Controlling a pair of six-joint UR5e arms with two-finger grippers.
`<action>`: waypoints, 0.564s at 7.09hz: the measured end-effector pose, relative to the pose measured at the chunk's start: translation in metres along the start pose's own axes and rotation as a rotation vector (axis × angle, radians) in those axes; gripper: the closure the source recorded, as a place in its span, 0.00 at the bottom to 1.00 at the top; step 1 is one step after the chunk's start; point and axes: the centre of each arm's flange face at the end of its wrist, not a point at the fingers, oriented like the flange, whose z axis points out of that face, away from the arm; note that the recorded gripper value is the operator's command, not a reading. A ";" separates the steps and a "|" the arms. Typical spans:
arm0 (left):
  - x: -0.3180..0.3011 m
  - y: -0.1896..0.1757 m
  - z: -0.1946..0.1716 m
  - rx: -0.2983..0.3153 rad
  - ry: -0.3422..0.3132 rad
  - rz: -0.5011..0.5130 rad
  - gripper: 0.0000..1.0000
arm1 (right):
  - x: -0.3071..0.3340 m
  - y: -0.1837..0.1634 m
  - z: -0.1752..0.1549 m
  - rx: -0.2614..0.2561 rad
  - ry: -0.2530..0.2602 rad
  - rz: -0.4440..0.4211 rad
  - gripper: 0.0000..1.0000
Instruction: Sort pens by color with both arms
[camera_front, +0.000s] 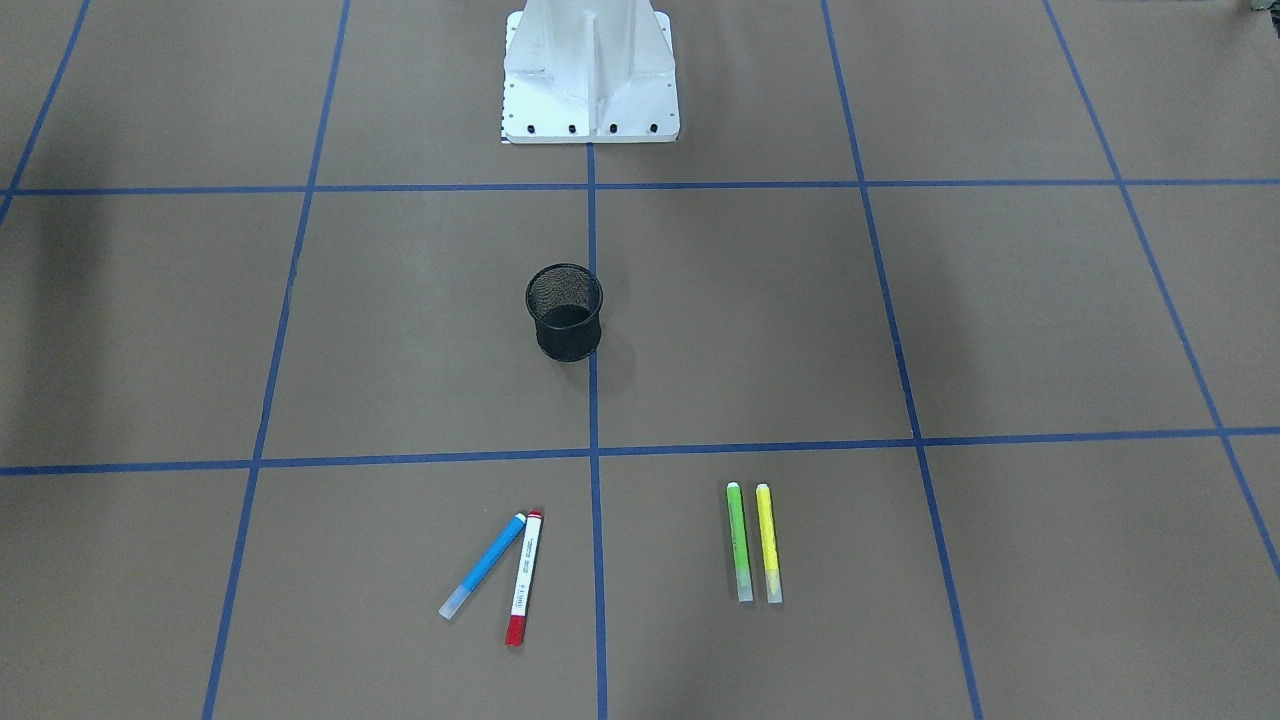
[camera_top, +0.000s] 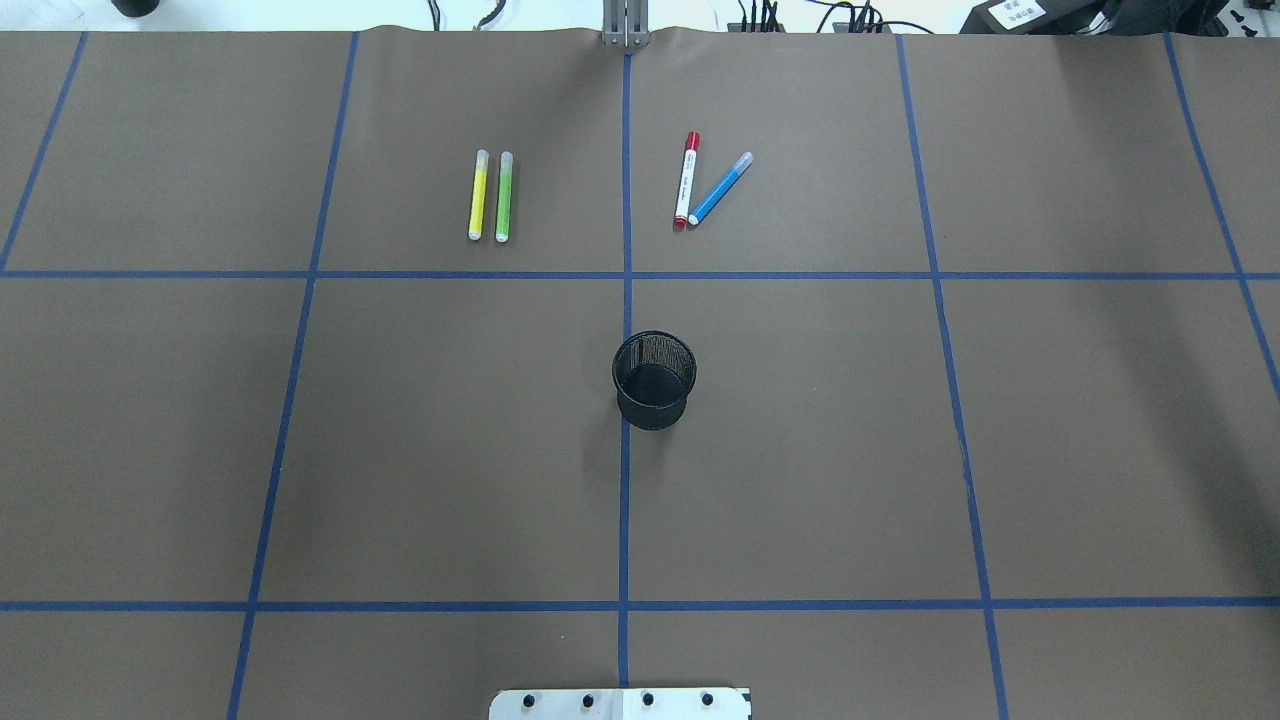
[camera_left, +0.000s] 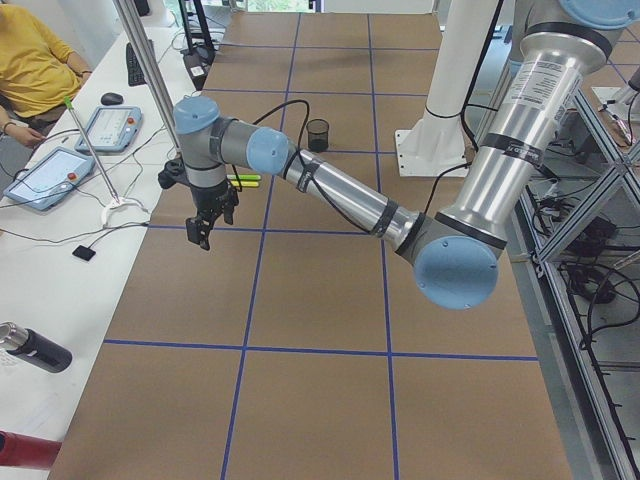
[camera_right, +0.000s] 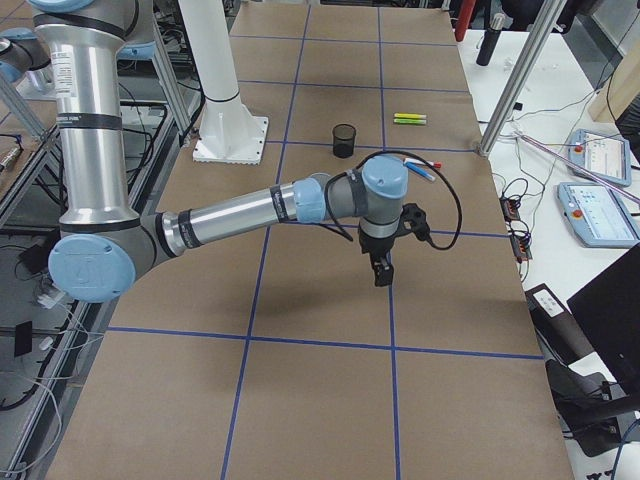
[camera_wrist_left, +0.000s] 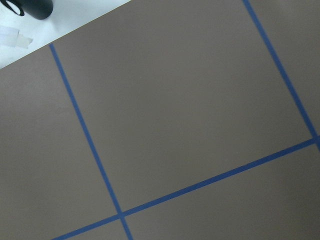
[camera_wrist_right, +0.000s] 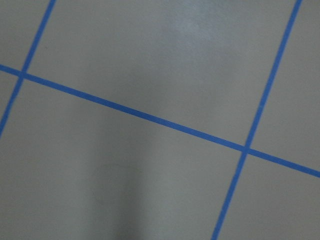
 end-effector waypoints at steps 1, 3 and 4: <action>-0.020 0.029 0.012 -0.016 0.020 -0.036 0.01 | 0.029 0.018 0.009 -0.018 -0.002 0.041 0.00; -0.043 0.078 0.041 -0.045 0.034 -0.092 0.01 | 0.047 0.029 0.016 -0.033 -0.004 0.105 0.00; -0.047 0.086 0.045 -0.039 0.040 -0.111 0.01 | 0.047 0.028 0.014 -0.028 -0.003 0.137 0.00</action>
